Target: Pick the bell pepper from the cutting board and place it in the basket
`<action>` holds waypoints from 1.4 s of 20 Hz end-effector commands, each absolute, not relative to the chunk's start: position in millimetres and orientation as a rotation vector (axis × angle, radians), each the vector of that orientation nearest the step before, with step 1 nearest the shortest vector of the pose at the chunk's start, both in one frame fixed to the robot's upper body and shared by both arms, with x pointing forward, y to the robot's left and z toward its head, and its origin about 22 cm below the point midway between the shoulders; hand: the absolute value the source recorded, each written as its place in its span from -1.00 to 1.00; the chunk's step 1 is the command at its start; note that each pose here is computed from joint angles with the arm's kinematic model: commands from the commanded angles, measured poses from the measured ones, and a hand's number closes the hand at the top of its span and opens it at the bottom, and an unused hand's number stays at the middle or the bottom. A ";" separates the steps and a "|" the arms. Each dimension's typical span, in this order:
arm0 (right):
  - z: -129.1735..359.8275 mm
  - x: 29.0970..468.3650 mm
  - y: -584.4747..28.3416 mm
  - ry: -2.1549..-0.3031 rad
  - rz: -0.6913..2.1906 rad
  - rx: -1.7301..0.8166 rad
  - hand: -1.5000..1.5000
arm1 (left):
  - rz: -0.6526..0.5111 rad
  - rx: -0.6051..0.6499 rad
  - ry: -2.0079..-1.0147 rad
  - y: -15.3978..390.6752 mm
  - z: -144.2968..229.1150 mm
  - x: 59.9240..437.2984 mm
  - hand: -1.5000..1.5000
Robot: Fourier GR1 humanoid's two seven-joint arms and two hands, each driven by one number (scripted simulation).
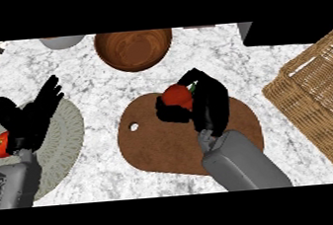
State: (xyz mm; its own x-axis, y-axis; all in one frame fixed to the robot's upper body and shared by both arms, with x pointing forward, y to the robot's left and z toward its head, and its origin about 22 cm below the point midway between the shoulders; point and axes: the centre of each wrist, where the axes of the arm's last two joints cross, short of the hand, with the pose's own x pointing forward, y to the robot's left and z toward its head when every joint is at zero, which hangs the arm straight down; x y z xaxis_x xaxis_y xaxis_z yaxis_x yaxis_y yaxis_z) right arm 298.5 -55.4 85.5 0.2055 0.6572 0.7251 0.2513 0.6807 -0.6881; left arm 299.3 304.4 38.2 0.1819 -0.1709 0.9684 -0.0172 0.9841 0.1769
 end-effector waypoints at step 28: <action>288.7 365.1 -93.8 -1.239 -0.132 -1.505 1.00 | -0.070 0.193 -1.375 321.2 31.3 286.6 0.00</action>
